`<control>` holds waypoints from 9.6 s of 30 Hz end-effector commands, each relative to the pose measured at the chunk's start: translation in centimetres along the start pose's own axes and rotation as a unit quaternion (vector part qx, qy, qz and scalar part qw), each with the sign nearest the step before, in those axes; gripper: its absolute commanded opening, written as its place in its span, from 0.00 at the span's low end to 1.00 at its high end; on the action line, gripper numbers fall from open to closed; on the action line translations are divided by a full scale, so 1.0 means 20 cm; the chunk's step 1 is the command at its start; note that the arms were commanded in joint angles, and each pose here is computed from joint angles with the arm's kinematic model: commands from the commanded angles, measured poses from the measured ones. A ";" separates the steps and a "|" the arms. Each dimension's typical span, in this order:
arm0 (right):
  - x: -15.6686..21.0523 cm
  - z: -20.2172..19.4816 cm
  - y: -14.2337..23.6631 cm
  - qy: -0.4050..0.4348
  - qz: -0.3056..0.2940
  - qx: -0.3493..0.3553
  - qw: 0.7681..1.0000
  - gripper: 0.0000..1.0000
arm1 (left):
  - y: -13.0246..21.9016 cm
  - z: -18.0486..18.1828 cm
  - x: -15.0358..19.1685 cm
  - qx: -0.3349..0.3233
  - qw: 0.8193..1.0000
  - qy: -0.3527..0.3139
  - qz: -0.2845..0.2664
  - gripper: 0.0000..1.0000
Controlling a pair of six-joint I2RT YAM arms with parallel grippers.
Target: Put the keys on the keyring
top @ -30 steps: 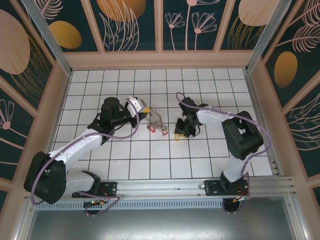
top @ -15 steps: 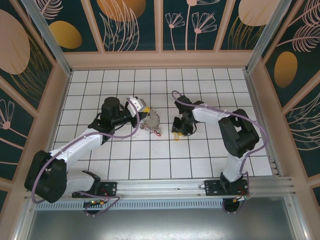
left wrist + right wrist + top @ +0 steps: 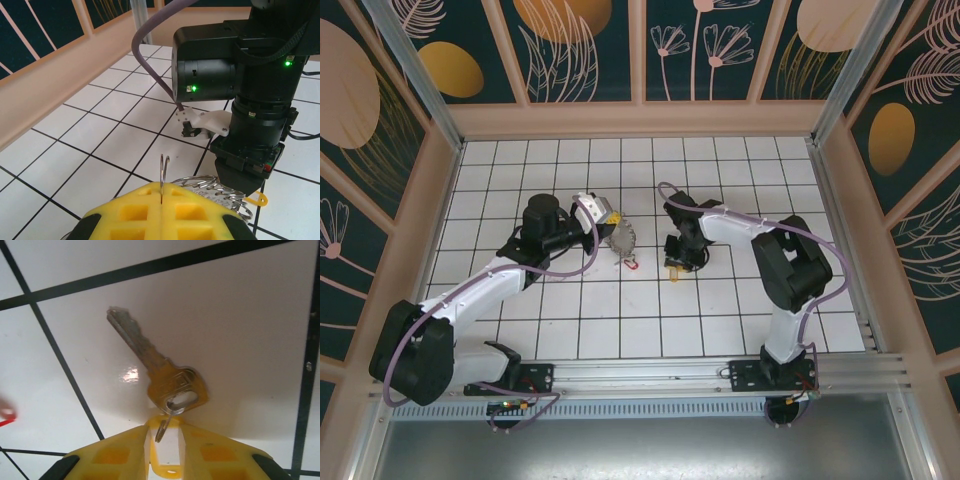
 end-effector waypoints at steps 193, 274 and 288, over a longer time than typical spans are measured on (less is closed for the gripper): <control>0.12 0.36 1.19 0.737 -0.383 -0.151 0.535 0.00 | -0.29 -0.49 -0.34 0.253 0.954 -0.116 -0.114 0.06; 0.11 0.30 1.16 0.663 -0.360 -0.206 0.623 0.00 | -0.20 -0.58 -0.41 0.328 0.927 -0.057 -0.174 0.00; 0.14 0.35 1.26 0.696 -0.373 -0.168 0.590 0.12 | -0.23 -0.60 -0.38 0.329 0.928 -0.070 -0.161 0.00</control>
Point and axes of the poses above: each hand's point on the last joint's axis, 136 mm out from that joint toward the fingers, its own y axis back along the fingers, its own z axis along the line the jaws close on, x = y × z, the point moved 1 cm from there along y, back along the fingers, and after that the axes turned 14 degrees about y, right-handed, at the moved point
